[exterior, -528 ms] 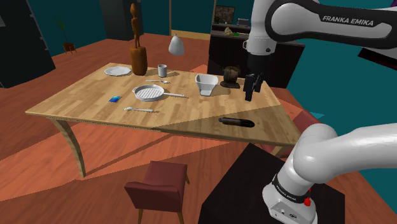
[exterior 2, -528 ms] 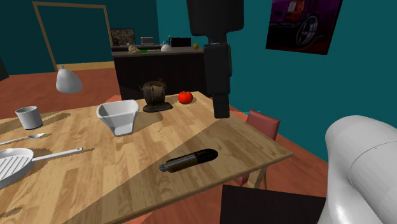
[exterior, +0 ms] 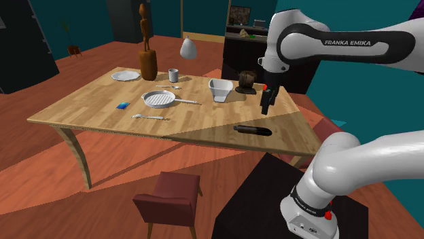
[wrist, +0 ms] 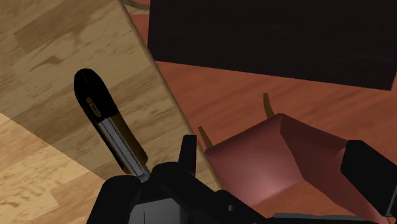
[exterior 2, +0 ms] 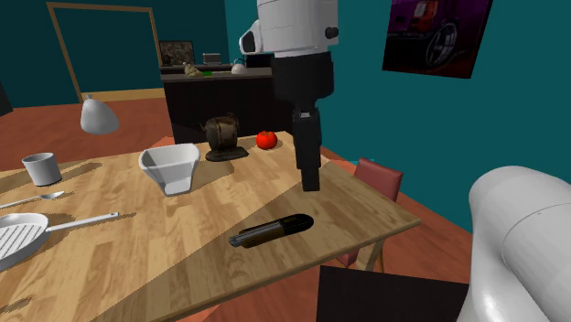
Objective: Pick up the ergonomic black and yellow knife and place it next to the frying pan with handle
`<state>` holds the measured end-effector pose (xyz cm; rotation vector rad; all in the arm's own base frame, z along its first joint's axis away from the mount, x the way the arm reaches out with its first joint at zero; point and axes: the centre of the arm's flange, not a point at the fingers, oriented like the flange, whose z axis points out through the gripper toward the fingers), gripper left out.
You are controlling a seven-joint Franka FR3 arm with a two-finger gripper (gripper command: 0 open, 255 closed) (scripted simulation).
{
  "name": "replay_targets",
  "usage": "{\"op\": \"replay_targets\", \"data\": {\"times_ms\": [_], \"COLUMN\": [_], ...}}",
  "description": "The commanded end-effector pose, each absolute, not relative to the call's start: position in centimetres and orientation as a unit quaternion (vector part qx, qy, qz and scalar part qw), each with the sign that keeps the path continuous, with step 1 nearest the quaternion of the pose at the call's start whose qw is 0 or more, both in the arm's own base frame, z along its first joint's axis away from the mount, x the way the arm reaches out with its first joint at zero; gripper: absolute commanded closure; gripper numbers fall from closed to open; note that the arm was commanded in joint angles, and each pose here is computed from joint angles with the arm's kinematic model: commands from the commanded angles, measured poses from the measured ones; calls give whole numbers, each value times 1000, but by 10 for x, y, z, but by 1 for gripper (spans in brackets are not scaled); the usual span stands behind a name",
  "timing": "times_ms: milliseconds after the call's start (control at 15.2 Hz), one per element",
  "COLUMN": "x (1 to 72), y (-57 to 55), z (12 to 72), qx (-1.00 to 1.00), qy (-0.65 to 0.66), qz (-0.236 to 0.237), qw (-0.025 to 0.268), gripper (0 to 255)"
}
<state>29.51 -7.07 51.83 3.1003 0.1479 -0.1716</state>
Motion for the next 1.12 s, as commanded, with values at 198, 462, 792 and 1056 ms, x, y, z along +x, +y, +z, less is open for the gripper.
{"op": "replay_targets", "data": {"times_ms": [198,462,792,1056], "x": [306,318,335,352], "y": [-115,-148,-188,-220], "z": [469,431,382,344], "qx": [996,994,990,987], "qy": [80,104,135,159], "qz": [-48,-42,-36,-30], "qw": [15,14,13,11], "gripper": [0,0,0,0]}}
